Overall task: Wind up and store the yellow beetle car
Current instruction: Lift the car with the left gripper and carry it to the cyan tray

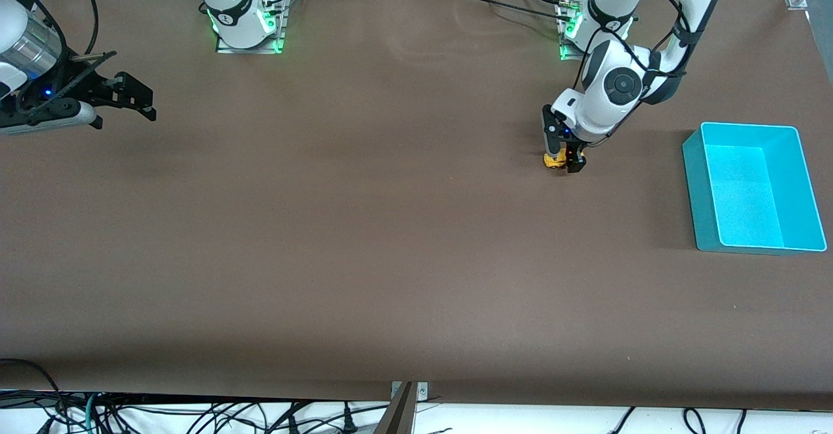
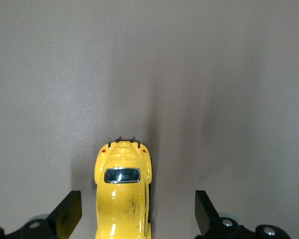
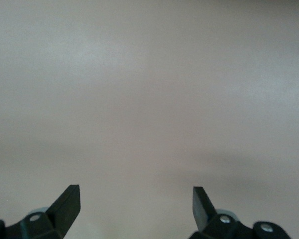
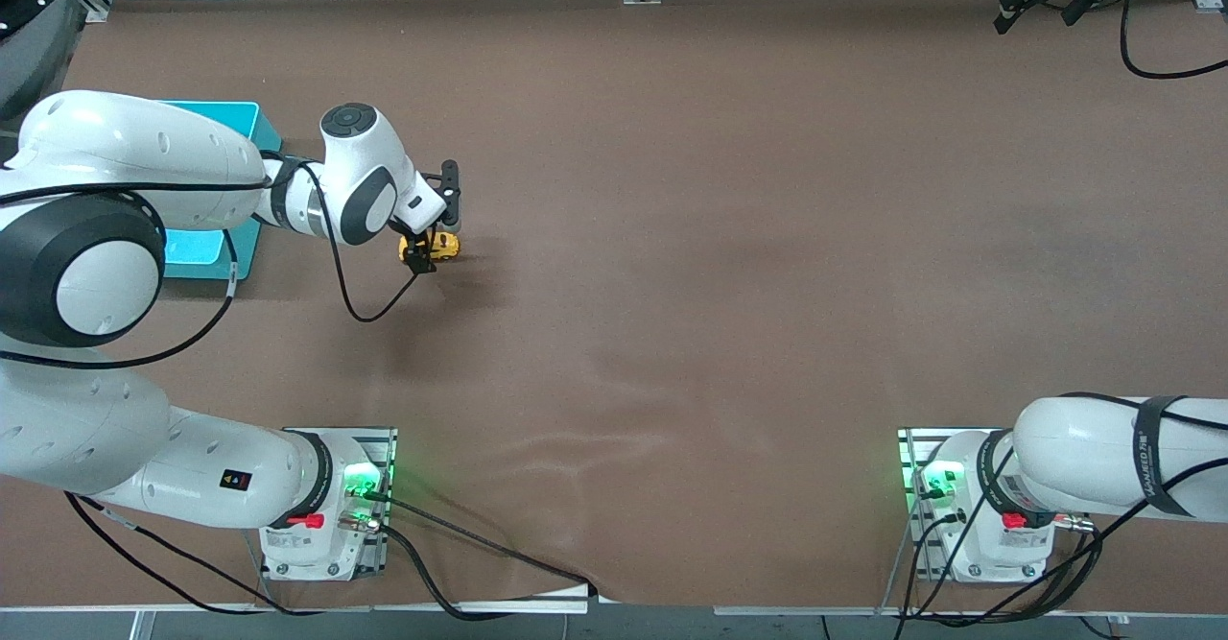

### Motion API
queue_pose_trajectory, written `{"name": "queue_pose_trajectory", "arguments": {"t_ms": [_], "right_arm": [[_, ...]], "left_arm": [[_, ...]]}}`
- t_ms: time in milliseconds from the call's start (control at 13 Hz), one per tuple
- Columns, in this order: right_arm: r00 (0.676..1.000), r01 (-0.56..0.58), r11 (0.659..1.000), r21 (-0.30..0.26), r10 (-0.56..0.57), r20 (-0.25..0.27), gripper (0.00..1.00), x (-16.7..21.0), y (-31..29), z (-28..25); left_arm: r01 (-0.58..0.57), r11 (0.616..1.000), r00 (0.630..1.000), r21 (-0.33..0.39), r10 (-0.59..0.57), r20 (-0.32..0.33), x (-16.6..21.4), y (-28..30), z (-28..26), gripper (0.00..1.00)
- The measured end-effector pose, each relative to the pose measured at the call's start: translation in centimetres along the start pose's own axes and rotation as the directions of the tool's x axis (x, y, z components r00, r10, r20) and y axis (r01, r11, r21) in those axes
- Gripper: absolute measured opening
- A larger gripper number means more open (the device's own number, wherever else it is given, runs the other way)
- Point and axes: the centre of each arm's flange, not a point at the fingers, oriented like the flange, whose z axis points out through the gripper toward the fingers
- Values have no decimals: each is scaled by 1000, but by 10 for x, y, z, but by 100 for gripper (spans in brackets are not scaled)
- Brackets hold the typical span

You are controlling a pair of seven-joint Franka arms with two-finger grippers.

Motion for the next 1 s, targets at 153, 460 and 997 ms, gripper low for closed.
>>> {"name": "queue_pose_trajectory", "arguments": {"t_ms": [153,460,997], "right_arm": [[1000,0,1000,0,0,0,100,0,0,0],[1000,0,1000,0,0,0,100,0,0,0],[1000,0,1000,0,0,0,100,0,0,0]], "left_arm": [[2,1000,1000,0,-2,0,0,0,1,96],[4,1000,1000,3,-4,-2,0,0,1,64],[41,999,999,-24,-41,12,-9,-23,-42,45]]}}
